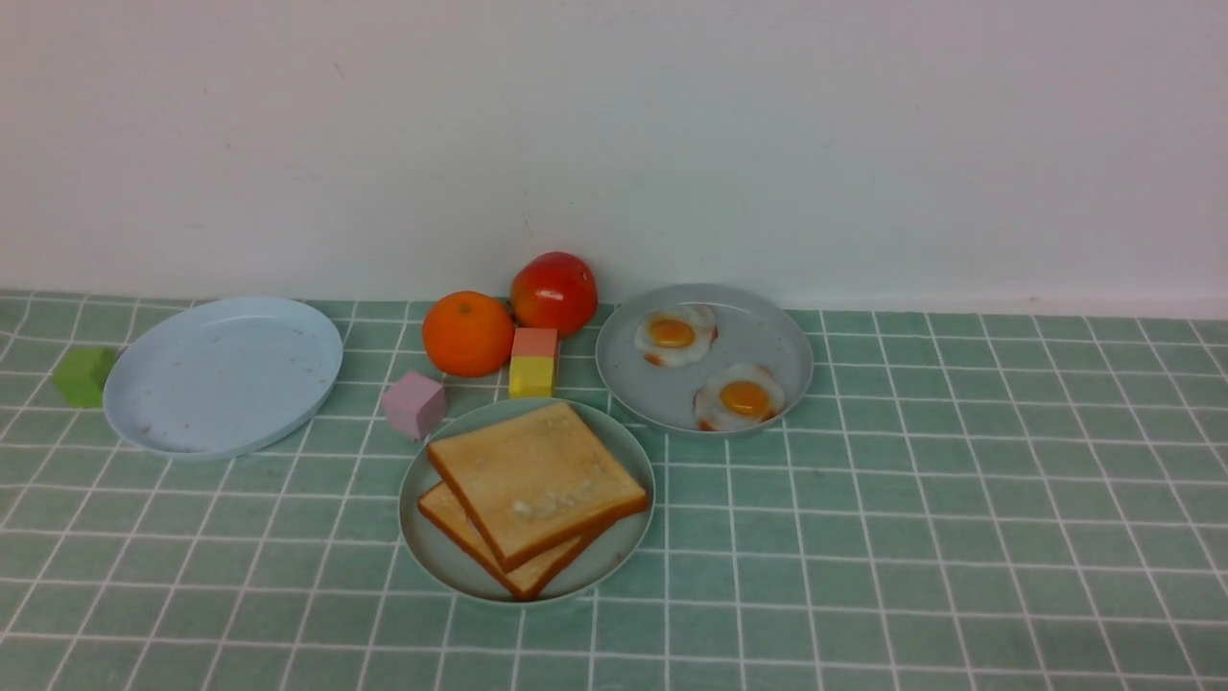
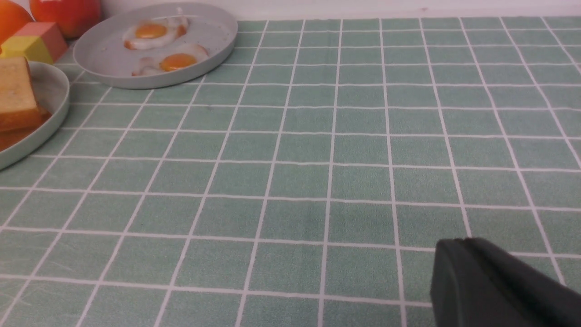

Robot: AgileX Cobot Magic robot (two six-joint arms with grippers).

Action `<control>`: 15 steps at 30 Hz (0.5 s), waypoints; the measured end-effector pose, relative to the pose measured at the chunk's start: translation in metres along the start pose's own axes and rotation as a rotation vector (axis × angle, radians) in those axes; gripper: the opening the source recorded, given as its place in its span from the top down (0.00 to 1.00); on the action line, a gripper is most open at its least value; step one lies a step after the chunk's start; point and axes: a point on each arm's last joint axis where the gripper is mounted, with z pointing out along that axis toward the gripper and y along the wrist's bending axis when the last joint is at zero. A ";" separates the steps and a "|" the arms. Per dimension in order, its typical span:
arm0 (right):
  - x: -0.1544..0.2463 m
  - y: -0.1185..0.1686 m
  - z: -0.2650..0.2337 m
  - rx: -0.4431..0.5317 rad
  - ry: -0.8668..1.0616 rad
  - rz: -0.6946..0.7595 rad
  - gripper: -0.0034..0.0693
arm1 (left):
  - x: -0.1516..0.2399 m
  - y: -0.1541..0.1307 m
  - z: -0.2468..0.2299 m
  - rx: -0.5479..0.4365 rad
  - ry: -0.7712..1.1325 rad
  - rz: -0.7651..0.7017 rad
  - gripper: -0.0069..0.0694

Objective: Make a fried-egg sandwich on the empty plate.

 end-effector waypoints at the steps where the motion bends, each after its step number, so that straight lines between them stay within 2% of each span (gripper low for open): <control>1: 0.000 0.000 0.000 0.000 0.000 0.000 0.96 | 0.000 0.000 0.000 0.000 0.000 0.000 0.90; 10: 0.000 0.000 0.000 0.000 0.000 0.000 0.95 | 0.002 0.002 0.000 -0.027 -0.011 -0.001 0.90; 15: 0.000 0.000 0.000 0.000 0.000 0.000 0.95 | -0.002 0.016 -0.010 -0.281 -0.138 -0.038 0.93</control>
